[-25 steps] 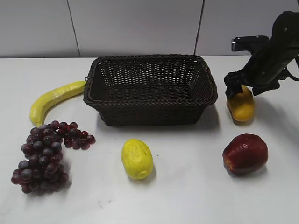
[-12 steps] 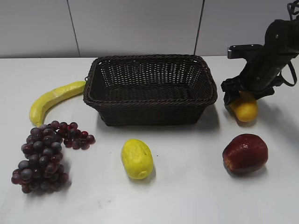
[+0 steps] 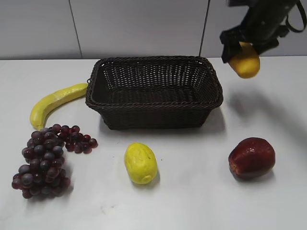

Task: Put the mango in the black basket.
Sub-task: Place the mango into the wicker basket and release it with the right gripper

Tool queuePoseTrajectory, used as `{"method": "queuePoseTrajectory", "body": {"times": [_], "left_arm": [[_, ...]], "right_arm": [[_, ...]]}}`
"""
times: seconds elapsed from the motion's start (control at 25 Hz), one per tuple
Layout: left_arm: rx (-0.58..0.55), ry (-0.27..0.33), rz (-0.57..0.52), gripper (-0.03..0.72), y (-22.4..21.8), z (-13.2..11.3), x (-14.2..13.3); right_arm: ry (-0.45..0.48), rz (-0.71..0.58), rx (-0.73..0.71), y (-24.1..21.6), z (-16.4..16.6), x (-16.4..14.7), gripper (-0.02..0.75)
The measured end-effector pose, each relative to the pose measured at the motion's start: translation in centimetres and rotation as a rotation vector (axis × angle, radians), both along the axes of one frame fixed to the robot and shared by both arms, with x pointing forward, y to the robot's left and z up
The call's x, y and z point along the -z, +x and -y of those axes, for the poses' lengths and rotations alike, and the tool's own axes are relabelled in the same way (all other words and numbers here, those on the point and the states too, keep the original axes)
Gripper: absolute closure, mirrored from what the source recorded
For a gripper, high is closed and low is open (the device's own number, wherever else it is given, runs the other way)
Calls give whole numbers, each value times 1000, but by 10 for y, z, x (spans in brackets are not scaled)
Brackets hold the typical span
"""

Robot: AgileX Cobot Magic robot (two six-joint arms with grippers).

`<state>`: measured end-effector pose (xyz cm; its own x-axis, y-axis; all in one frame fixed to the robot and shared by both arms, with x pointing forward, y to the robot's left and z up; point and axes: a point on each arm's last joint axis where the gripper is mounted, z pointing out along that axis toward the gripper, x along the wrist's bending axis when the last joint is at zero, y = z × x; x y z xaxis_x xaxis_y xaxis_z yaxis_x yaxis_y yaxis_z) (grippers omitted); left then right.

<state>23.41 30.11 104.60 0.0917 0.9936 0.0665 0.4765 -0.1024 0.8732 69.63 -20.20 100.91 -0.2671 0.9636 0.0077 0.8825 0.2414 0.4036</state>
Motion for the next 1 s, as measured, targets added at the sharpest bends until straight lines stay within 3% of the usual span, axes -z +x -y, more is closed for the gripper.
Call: {"method": "queuePoseTrajectory", "body": {"times": [0.12, 0.24, 0.44, 0.72, 0.92, 1.0], "left_arm": [[0, 0, 0, 456, 0, 0, 0], [0, 0, 0, 456, 0, 0, 0], [0, 0, 0, 456, 0, 0, 0], [0, 0, 0, 456, 0, 0, 0], [0, 0, 0, 458, 0, 0, 0], [0, 0, 0, 458, 0, 0, 0]], "right_arm": [[25, 90, -79, -1, -38, -29, 143], [48, 144, -163, -10, -78, -37, 150], [45, 116, -265, -16, -123, -6, 150], [14, -4, -268, -6, -131, 60, 150], [17, -31, -265, -6, -132, 73, 150], [17, -31, -265, -6, -132, 73, 117]]}}
